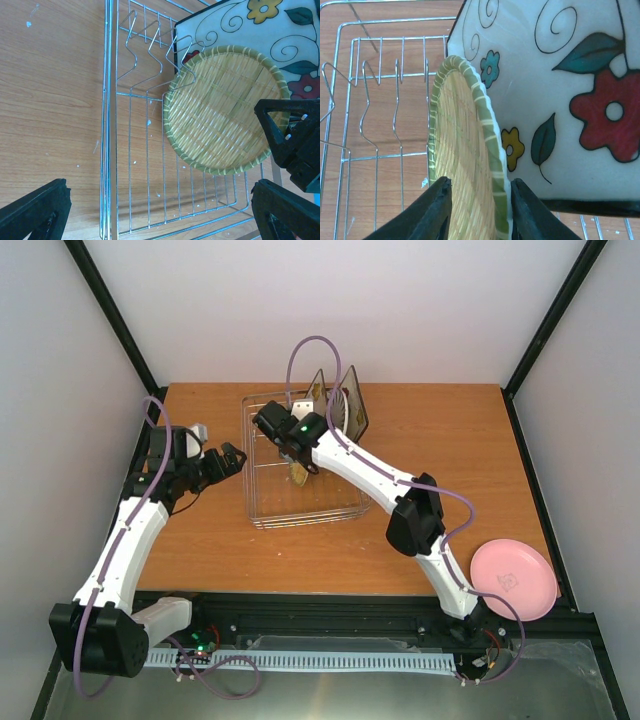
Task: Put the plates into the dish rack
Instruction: Pick up the plate from the dish rack.
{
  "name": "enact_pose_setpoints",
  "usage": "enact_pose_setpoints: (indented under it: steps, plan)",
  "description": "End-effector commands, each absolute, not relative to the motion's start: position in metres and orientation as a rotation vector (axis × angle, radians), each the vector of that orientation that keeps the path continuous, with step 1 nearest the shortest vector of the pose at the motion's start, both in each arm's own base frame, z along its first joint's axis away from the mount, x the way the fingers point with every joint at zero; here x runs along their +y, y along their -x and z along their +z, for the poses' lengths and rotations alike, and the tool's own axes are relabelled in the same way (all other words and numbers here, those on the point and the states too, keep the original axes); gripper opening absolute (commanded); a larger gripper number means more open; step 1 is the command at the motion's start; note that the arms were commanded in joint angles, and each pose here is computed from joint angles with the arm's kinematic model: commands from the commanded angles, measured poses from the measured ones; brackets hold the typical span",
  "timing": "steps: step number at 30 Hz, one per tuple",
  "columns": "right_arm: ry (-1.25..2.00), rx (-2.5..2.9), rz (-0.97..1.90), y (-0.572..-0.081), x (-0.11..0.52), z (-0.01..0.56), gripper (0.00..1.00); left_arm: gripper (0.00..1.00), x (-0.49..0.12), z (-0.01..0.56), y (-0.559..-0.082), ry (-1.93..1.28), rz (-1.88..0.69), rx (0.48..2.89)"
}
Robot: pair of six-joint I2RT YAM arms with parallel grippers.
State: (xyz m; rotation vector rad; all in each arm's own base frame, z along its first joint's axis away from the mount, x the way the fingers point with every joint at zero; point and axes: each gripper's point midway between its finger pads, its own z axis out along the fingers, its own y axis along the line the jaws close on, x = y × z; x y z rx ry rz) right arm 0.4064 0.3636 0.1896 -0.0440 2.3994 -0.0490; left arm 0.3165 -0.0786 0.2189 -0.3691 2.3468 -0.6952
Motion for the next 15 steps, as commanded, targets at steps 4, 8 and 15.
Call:
enact_pose_setpoints:
  steps: [4,8,15]
  plan:
    - [0.008,2.395,0.013,-0.413,0.364,0.195,0.34,1.00,-0.076,0.224,-0.317,0.356,-0.689,2.326]
    - [-0.002,2.413,0.023,-0.420,0.361,0.184,0.32,1.00,-0.076,0.221,-0.315,0.355,-0.686,2.334]
    - [-0.005,2.418,0.059,-0.435,0.359,0.176,0.19,1.00,-0.075,0.215,-0.313,0.360,-0.677,2.347]
